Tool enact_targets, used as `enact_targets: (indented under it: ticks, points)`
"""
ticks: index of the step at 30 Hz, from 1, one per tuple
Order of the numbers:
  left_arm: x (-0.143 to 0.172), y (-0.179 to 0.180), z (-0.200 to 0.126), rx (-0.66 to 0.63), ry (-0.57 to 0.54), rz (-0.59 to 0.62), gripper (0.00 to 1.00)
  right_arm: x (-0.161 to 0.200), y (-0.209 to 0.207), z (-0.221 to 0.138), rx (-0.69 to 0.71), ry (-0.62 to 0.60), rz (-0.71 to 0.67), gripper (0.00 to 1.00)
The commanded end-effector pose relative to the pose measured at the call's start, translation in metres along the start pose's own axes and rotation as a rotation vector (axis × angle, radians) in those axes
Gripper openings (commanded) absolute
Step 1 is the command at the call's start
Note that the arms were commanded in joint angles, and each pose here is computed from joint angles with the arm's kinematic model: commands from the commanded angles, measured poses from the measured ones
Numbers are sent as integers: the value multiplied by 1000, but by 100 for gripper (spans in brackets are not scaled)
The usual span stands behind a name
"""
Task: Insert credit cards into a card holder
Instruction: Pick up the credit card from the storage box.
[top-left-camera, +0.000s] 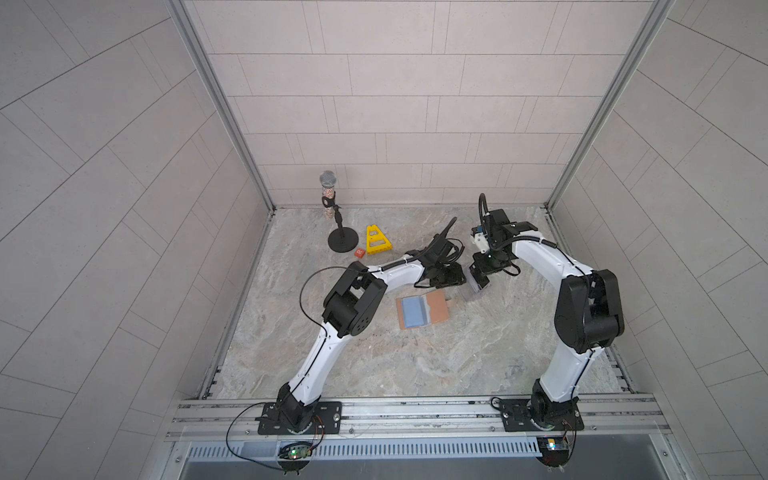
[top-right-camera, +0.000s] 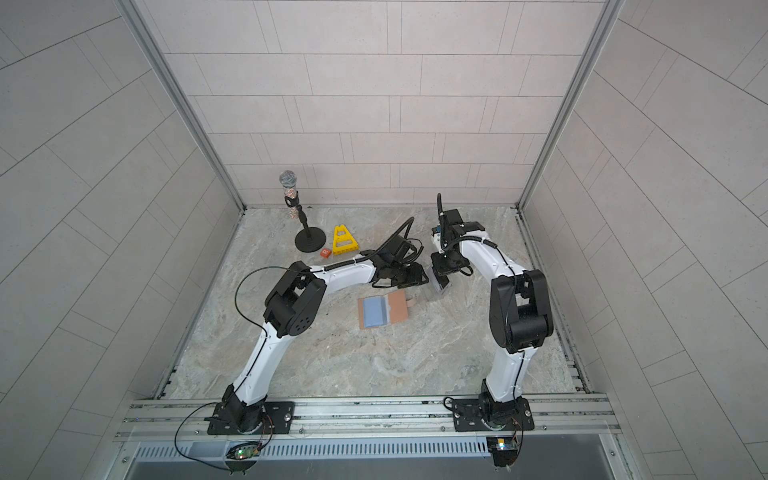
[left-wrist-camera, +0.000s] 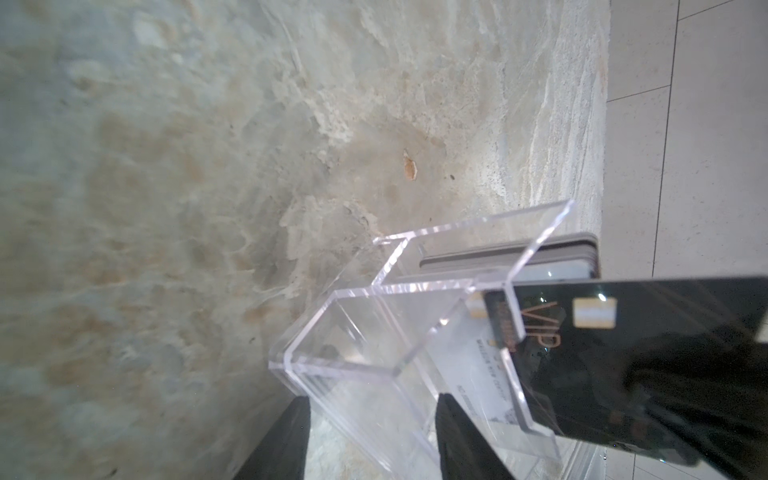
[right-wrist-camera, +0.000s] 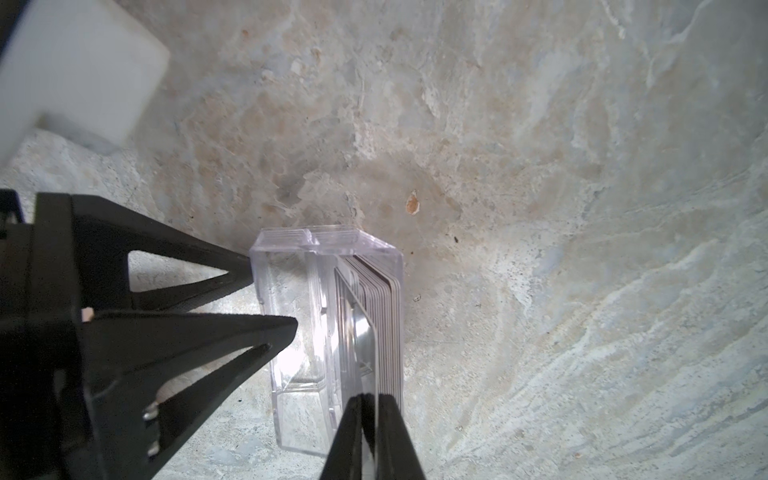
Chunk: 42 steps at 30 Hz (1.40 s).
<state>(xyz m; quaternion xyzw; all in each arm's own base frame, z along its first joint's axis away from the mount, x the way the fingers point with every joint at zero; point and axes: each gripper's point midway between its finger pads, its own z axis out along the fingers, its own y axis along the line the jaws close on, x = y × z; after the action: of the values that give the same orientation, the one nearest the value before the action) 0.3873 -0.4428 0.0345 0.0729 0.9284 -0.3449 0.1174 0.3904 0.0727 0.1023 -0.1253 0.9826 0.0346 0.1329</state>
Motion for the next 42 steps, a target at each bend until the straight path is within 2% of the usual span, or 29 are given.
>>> enact_targets:
  ticks: [1, 4, 16, 24, 28, 33, 42]
  points:
    - [31, 53, -1, -167, 100, -70, 53, -2, -14, -18, 67, -19, 8, 6]
    - [28, 47, -4, -147, 93, -66, 53, -2, -10, -22, 43, -30, 8, 0]
    - [3, -13, -40, 3, 42, 34, 64, -6, 5, -55, -31, -110, 46, 0]
    - [-8, -43, -71, 67, -8, 105, 66, -7, 8, -73, -61, -159, 66, 0]
    - [-14, -56, -97, 73, -65, 158, 65, -7, 14, -83, -94, -193, 78, 0]
    - [-12, -37, -132, -33, -132, 204, 65, -2, 27, -88, -167, -217, 101, 0]
    - [28, 12, -175, -128, -145, 198, 65, 12, 68, -89, -370, -260, 100, 0]
